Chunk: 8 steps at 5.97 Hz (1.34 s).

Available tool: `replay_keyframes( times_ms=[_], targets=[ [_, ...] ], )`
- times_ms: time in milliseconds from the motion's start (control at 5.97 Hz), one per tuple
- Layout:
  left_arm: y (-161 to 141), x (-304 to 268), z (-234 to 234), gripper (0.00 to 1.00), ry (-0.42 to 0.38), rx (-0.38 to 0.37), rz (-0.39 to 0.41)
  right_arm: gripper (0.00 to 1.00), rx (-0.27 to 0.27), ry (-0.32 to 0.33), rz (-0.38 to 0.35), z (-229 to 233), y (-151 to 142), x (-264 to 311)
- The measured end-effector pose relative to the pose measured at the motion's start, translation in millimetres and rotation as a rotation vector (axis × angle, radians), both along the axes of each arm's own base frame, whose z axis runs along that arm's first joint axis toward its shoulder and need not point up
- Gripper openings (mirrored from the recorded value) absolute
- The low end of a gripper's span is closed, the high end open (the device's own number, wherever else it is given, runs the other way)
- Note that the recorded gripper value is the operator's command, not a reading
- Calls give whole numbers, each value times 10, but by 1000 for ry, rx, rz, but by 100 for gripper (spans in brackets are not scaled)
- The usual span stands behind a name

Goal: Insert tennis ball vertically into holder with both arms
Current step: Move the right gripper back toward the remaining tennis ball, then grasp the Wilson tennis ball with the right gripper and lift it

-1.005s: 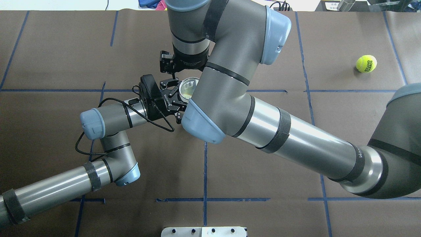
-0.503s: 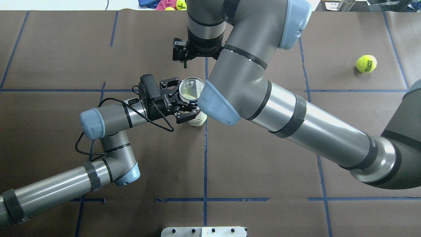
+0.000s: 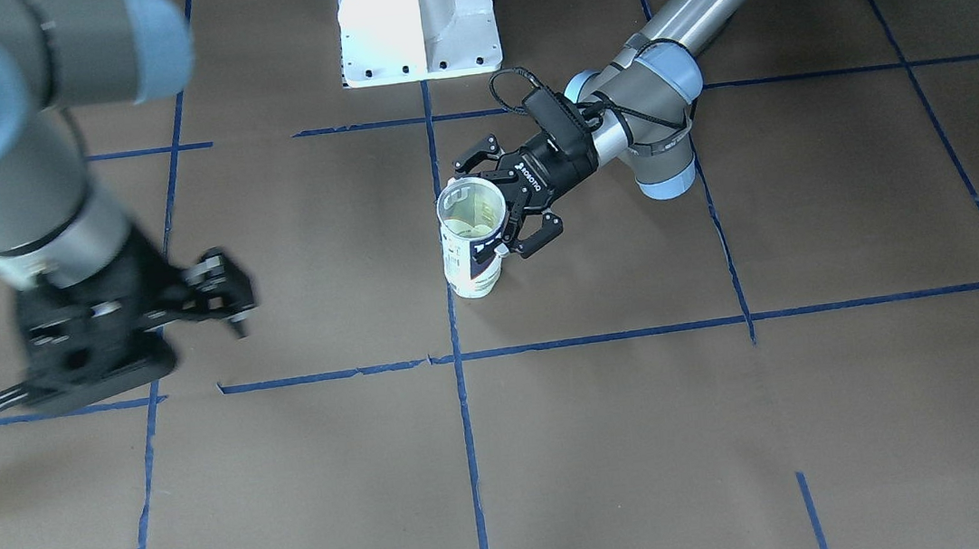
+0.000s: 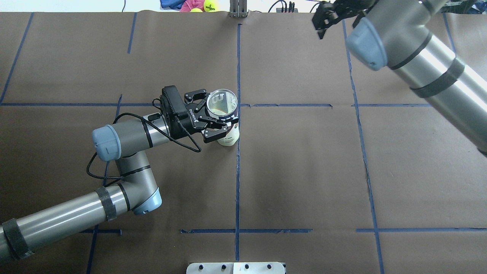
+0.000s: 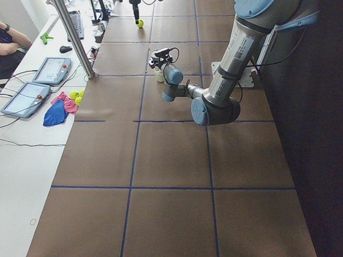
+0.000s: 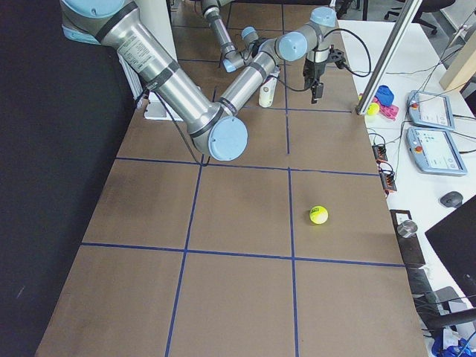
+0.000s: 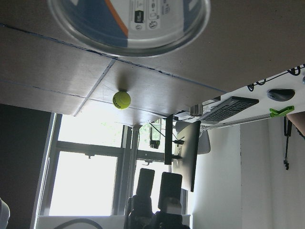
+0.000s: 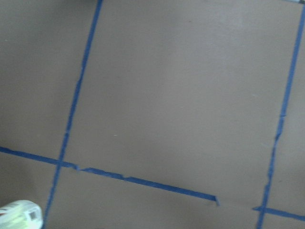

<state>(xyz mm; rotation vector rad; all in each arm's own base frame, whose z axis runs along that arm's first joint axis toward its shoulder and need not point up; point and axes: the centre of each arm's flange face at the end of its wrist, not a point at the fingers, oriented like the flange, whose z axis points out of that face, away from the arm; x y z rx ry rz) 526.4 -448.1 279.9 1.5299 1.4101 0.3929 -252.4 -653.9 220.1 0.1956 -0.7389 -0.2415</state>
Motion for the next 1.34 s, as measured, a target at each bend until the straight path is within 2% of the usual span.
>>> replay_keyframes(
  times_ms=[168,335,670,1005,1341],
  targets=[
    [-3,-5,9,85,-1,0,-1,99,47,39,-67,665,-247,532],
    [-4,-9,14,85,-2,0,-2,99,89,48,-116,1410,-460,851],
    [0,-6,10,85,-1,0,-1,99,168,46,-148,2909,-625,1040],
    [0,-3,-6,85,1,2,-1,99,168,80,-162,3671,-404,1054],
    [1,-2,-5,85,1,2,-1,99,160,112,-186,3922,-266,872]
  ],
)
